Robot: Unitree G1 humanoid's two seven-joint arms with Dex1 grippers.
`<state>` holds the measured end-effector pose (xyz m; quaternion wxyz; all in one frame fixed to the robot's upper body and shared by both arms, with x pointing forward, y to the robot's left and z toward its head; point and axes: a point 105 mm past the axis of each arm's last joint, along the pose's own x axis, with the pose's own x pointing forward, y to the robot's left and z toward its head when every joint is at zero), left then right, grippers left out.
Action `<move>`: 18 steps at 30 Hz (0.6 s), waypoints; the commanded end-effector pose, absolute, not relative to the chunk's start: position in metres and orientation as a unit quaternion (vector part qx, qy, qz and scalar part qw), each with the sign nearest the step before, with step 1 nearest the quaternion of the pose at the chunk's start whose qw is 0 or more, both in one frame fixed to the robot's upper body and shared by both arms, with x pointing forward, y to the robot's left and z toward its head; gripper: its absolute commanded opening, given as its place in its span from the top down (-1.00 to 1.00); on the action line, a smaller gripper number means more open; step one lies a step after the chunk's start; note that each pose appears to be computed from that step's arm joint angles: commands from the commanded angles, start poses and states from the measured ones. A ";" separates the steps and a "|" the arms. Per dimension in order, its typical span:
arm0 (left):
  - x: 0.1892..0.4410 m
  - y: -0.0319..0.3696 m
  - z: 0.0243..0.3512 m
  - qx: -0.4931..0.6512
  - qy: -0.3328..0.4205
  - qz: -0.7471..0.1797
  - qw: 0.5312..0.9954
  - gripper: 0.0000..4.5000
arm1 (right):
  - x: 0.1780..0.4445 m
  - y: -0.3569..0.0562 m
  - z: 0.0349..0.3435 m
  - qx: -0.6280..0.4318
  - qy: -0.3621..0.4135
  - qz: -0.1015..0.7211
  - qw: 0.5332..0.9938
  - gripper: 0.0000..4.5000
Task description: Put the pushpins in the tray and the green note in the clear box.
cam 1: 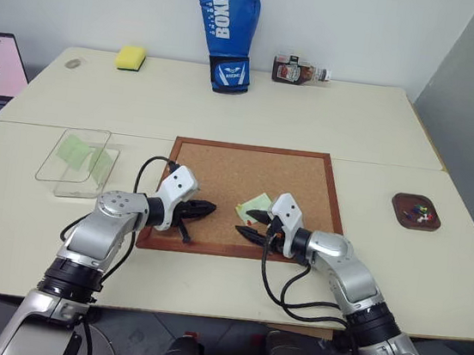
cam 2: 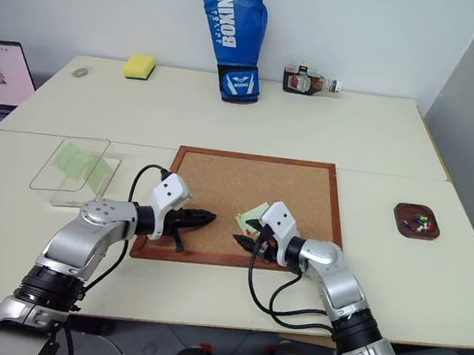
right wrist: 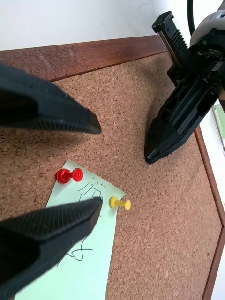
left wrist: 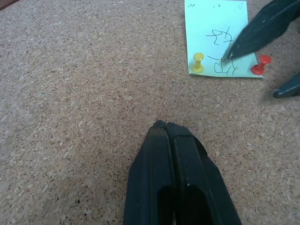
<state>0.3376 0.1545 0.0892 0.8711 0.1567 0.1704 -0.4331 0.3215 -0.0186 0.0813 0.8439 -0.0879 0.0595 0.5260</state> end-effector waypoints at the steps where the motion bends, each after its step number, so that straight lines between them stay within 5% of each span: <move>1: 0.332 0.160 0.071 0.158 0.211 -0.429 0.864 1.00 | 0.325 -0.017 0.093 -0.109 0.030 0.528 0.841 0.47; 6: 0.332 0.160 0.071 0.158 0.212 -0.429 0.864 1.00 | 0.326 -0.019 0.089 -0.122 0.030 0.531 0.838 0.96; 18: 0.328 0.161 0.069 0.158 0.216 -0.431 0.862 1.00 | 0.327 -0.024 0.126 -0.064 -0.009 0.521 0.851 0.99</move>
